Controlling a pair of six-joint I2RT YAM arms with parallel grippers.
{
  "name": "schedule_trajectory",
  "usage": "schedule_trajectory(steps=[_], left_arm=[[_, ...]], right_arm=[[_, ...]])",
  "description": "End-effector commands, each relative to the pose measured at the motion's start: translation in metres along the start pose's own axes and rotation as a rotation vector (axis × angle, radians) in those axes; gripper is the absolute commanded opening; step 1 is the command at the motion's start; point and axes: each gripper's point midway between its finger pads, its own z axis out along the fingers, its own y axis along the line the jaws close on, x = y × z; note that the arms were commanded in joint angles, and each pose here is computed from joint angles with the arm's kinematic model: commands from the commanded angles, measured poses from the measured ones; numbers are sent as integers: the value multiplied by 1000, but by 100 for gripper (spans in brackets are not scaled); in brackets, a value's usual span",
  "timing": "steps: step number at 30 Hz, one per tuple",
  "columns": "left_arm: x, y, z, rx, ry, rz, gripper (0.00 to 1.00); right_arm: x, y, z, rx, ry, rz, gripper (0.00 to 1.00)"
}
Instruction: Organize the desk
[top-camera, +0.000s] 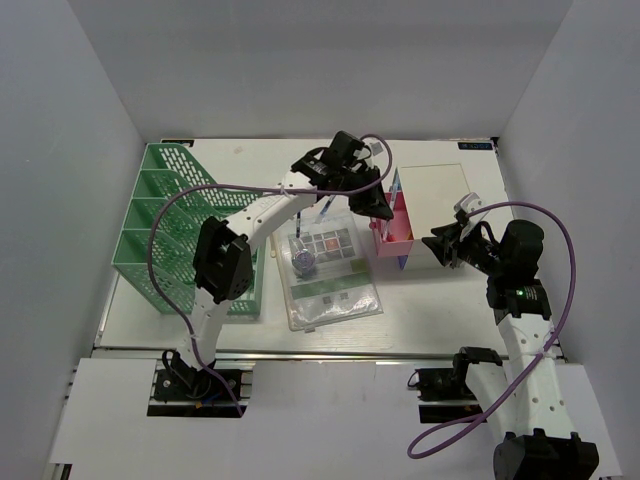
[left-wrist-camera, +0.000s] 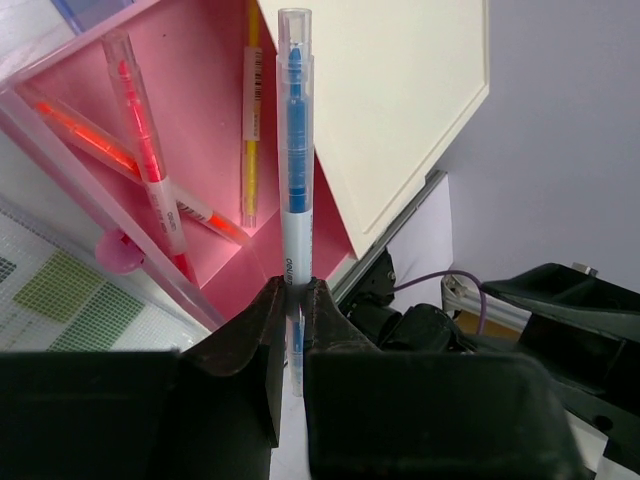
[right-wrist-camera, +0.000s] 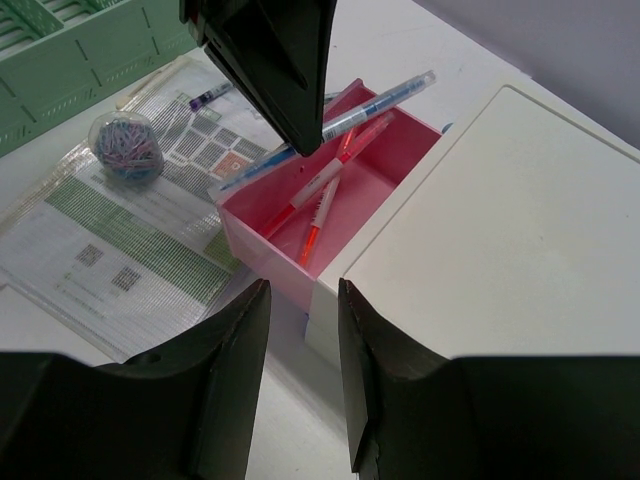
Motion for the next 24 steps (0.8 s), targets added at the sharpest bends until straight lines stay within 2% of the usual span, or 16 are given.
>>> schedule_trajectory(steps=[1,8,14,24], left_arm=[[1,-10,6,25,-1,12,15],[4,-3,15,-7,1,15,18],[0,0,18,-17,-13,11,28],[-8,4,20,-23,-28,2,29]], right_arm=[[-8,-2,-1,7,-27,-36,40],[-8,-1,-1,7,-27,-36,40],[-9,-2,-1,8,-30,-39,40],[-9,-2,-1,10,-31,-42,40]])
